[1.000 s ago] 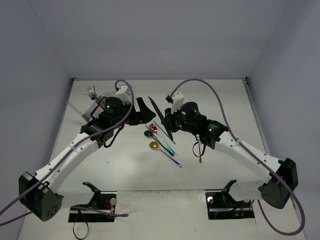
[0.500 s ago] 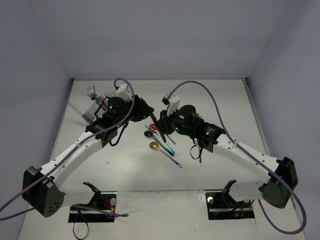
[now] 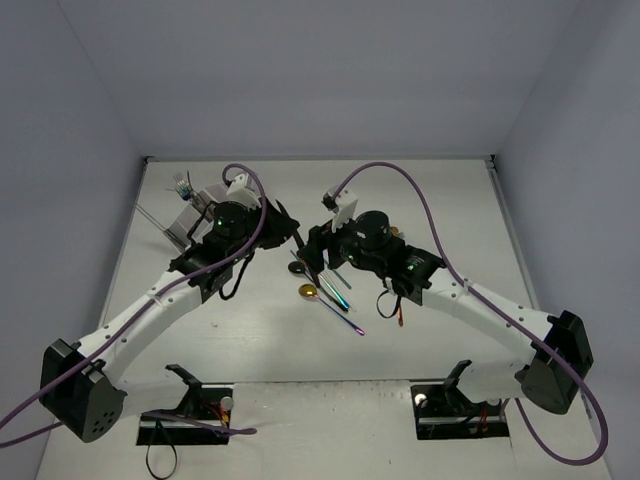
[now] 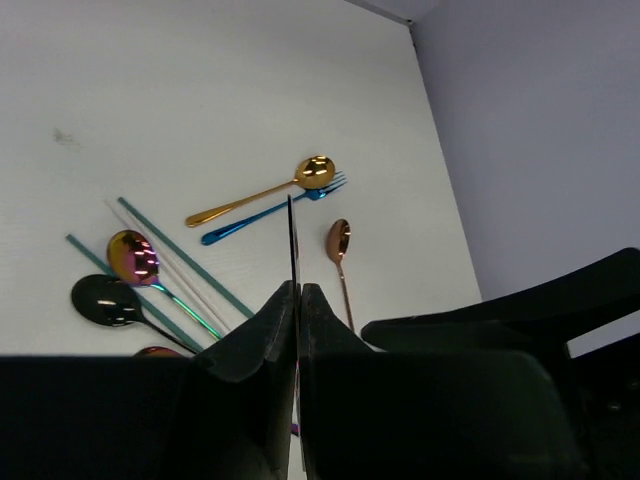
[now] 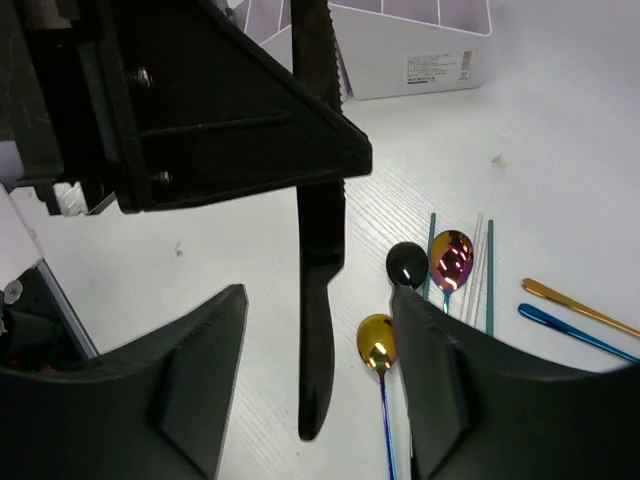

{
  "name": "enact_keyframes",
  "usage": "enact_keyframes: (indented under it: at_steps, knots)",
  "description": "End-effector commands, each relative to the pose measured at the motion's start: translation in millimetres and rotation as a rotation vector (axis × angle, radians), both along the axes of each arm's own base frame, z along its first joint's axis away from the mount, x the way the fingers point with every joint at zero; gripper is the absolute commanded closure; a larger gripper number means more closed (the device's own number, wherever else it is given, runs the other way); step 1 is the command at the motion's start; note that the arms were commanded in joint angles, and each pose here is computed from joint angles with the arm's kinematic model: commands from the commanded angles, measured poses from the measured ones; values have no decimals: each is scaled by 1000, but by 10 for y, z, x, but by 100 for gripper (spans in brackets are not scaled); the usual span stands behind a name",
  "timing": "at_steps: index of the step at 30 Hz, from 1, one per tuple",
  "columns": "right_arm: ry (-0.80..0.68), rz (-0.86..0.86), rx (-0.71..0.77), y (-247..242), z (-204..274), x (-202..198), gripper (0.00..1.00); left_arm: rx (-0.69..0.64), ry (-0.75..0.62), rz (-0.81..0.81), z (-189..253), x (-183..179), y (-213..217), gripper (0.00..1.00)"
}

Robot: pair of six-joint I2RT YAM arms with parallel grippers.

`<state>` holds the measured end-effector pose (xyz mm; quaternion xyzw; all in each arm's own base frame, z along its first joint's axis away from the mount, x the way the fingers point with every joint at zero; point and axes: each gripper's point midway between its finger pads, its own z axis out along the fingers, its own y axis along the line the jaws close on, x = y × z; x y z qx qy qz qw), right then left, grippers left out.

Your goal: Sort the eating utensils into containers

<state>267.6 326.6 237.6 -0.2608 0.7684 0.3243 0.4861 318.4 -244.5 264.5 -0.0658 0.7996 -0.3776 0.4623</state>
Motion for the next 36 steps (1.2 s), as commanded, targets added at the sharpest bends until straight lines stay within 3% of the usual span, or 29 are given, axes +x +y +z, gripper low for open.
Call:
enact_keyframes:
  at_steps: [1,11,18,28,36]
  knots:
    - [-88,-39,61,15,243,114,29,58,-87,176,280,158,559,100]
    - [-78,-159,-7,-386,-67,263,22,263,-92,674,430,466,2592,100]
    - [-43,-165,-31,-556,-265,327,21,330,-73,842,392,924,3411,100]
    - [-28,-191,-60,-736,-413,392,21,370,-18,866,-41,1595,3741,100]
    - [-5,-227,-76,-787,-517,435,21,398,43,870,-444,1629,3770,100]
